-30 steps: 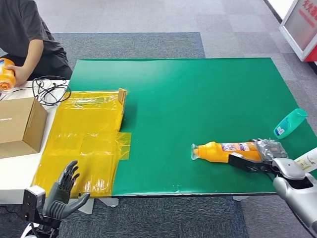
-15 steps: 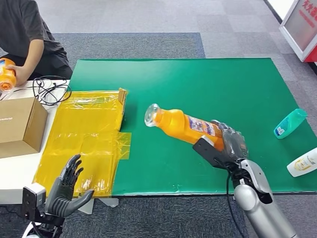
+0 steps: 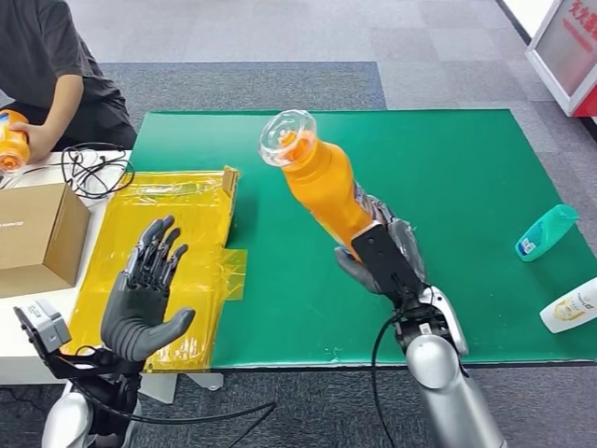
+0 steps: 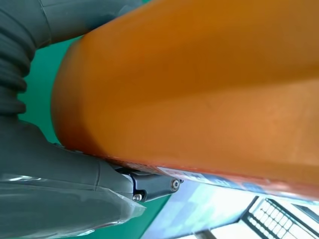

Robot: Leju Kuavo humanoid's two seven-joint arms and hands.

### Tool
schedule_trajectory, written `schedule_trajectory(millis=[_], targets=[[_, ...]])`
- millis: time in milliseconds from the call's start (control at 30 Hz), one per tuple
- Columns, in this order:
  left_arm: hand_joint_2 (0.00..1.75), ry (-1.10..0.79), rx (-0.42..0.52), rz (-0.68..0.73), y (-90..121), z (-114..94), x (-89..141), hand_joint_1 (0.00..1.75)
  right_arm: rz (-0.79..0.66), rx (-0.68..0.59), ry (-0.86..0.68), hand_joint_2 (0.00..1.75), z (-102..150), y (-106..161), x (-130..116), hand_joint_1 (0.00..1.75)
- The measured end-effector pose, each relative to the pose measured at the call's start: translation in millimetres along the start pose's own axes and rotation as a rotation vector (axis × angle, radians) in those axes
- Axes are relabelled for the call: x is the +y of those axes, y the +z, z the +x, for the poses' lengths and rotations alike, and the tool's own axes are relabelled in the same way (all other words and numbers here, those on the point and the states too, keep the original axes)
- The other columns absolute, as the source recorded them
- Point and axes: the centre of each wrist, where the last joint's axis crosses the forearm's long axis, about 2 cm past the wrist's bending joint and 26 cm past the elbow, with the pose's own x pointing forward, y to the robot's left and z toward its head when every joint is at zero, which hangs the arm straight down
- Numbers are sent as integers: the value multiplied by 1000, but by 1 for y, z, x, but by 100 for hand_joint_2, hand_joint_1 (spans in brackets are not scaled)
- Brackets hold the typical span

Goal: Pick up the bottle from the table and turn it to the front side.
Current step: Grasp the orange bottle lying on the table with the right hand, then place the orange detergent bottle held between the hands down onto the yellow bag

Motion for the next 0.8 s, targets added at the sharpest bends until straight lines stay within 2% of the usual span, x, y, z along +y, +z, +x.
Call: schedule_trajectory(millis=[200, 400, 600, 800], targets=[[175, 30, -57, -67, -33, 15, -11, 0, 22, 11, -85, 175, -4, 12, 23, 175], [175, 71, -115, -62, -64, 30, -18, 0, 75, 21, -104, 175, -5, 25, 45, 175], [175, 98, -99, -67, -80, 36, -22, 0, 116, 21, -94, 175, -1, 47, 65, 175], [175, 132, -50, -78, -91, 34, -29, 0, 129, -21, -45, 175, 8, 54, 75, 175]])
